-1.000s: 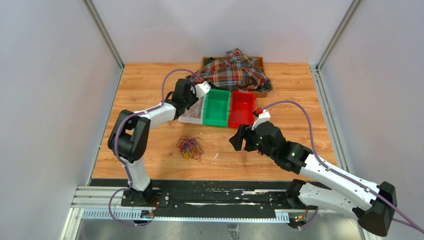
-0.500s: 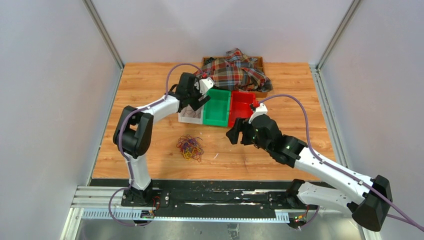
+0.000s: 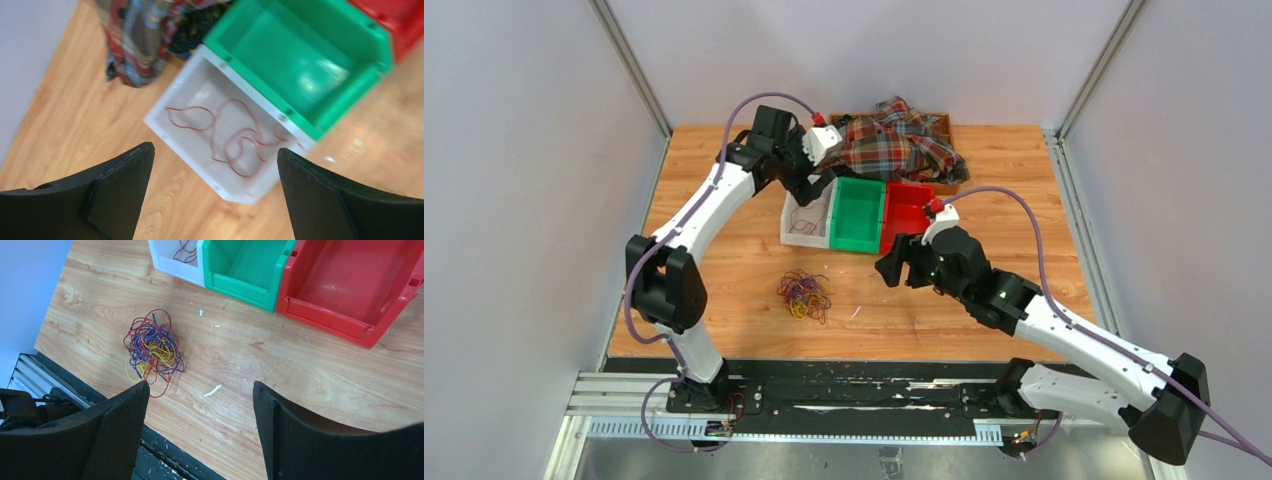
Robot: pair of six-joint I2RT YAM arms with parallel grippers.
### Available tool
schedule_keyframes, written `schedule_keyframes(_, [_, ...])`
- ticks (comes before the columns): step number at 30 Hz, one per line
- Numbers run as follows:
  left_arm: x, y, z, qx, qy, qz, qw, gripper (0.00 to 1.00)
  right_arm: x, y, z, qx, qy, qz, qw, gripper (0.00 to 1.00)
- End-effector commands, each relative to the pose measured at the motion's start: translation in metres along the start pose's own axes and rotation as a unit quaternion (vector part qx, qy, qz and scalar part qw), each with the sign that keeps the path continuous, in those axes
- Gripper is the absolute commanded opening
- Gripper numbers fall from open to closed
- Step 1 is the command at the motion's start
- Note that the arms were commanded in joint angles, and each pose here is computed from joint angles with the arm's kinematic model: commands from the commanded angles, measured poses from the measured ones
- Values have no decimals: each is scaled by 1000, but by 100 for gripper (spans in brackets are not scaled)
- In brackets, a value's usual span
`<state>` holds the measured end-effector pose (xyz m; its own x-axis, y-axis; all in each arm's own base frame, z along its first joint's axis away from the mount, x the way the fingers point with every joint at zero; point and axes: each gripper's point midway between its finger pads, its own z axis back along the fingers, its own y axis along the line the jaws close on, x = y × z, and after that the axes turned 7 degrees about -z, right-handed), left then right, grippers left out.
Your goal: Untangle the cables
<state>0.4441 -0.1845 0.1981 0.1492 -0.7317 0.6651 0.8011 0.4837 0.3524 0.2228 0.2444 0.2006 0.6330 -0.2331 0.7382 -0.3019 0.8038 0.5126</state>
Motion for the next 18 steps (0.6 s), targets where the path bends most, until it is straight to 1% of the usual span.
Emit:
schedule_keyframes(1, [-1,-62,45,-126,-13,23,992,99,14,9,-4,19,-13,13,1000,76])
schedule_keyframes(3, [-7,-93,59,-179,-20,34,983,99,9,10,-10,24,-4,17,1000,76])
schedule_keyframes(7, [-23,-151,80,-255,-26,64,965,94,0,6,-20,21,10,30,999,74])
schedule_keyframes(11, [-43,-201,86,-300,-3,59,952,90,1,8,-21,37,16,46,998,70])
schedule_keyframes(14, [-51,-212,77,-291,7,70,954,87,-1,8,-20,45,20,57,997,68])
schedule_keyframes(18, [-50,-206,65,-275,11,71,959,83,-6,6,-18,50,25,56,997,66])
